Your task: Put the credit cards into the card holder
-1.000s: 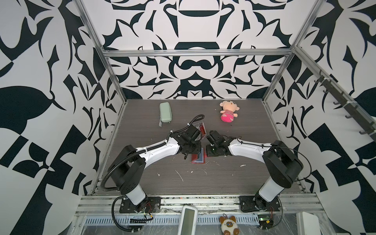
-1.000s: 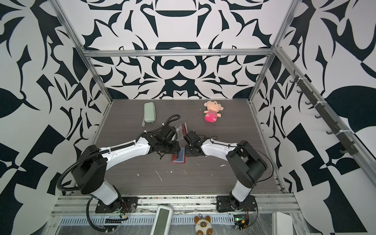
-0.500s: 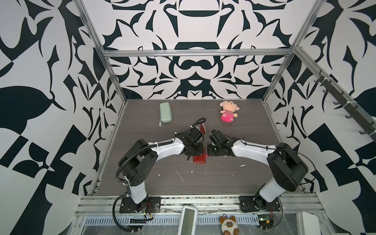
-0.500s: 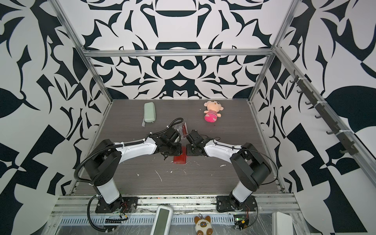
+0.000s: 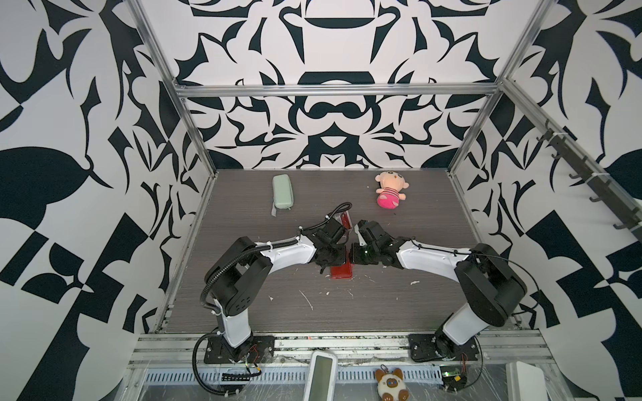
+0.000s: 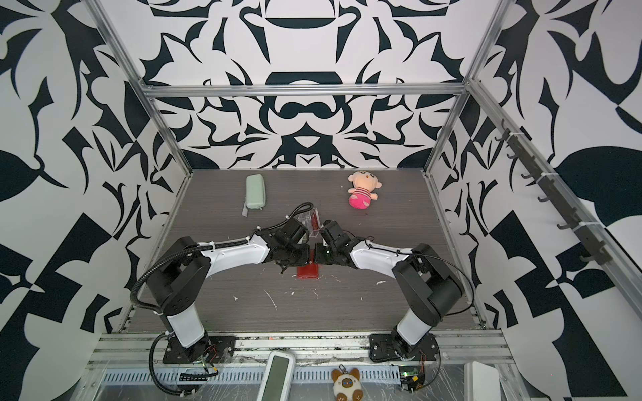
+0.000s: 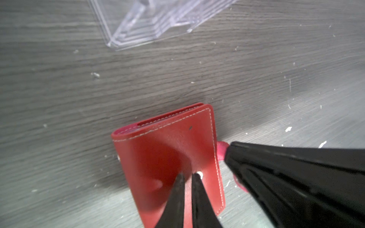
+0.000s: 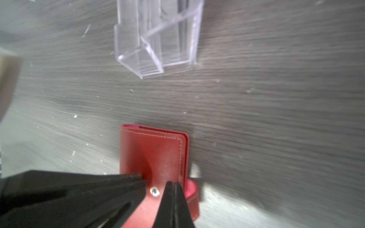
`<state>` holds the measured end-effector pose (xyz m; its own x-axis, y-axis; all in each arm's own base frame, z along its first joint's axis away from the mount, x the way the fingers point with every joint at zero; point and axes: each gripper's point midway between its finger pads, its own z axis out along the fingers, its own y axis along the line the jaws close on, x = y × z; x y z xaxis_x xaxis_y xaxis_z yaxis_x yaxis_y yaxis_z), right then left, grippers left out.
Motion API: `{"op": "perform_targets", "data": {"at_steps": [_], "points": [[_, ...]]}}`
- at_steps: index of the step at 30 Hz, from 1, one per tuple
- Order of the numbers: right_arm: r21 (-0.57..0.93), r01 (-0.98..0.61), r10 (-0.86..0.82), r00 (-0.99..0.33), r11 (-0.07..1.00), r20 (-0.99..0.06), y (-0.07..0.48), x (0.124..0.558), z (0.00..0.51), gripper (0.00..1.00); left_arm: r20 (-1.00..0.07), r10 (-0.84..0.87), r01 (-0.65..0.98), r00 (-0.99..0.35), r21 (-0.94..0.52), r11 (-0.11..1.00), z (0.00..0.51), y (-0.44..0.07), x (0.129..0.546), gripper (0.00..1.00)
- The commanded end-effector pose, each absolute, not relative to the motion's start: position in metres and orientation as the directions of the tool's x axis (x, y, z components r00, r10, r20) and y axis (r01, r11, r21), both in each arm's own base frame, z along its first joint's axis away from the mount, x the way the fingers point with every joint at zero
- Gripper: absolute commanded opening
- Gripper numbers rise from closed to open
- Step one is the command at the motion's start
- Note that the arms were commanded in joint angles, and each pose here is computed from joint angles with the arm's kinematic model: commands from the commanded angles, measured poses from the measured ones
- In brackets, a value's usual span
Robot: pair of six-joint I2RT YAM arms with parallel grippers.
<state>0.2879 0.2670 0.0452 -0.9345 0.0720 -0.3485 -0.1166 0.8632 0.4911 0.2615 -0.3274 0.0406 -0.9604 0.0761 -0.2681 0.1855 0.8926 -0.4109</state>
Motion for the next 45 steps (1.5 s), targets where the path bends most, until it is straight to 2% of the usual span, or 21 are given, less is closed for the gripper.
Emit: {"op": "perform_targets", "data": {"at_steps": [1, 12, 16, 19, 31, 37, 40, 45], "points": [[0.564, -0.119, 0.100, -0.934, 0.817, -0.342, 0.281, 0.292, 0.051, 0.00, -0.240, 0.072, 0.160, -0.968, -0.371, 0.915, 0.025, -0.316, 0.255, 0.11], [0.576, -0.102, 0.104, -0.944, 0.811, -0.314, 0.285, 0.291, 0.039, 0.01, -0.234, 0.074, 0.159, -0.969, -0.369, 0.916, 0.021, -0.315, 0.253, 0.07], [0.579, -0.104, 0.105, -0.943, 0.809, -0.316, 0.285, 0.291, 0.043, 0.16, -0.231, 0.075, 0.157, -0.970, -0.359, 0.920, 0.019, -0.312, 0.252, 0.07], [0.581, -0.111, 0.106, -0.939, 0.806, -0.327, 0.284, 0.291, 0.049, 0.23, -0.231, 0.075, 0.154, -0.970, -0.349, 0.924, 0.018, -0.310, 0.252, 0.07], [0.528, -0.155, 0.104, -0.897, 0.835, -0.428, 0.266, 0.292, 0.090, 0.40, -0.227, 0.079, 0.152, -0.971, -0.328, 0.932, 0.015, -0.305, 0.250, 0.06], [0.428, -0.097, 0.108, -0.896, 0.899, -0.430, 0.236, 0.294, 0.078, 0.40, -0.231, 0.081, 0.158, -0.969, -0.334, 0.929, 0.017, -0.306, 0.251, 0.06], [0.422, -0.089, 0.094, -0.915, 0.902, -0.393, 0.233, 0.291, 0.066, 0.34, -0.233, 0.085, 0.162, -0.969, -0.334, 0.929, 0.018, -0.306, 0.251, 0.06], [0.427, -0.096, 0.068, -0.933, 0.899, -0.354, 0.237, 0.288, 0.051, 0.34, -0.237, 0.090, 0.169, -0.967, -0.339, 0.926, 0.020, -0.308, 0.252, 0.06]]}}
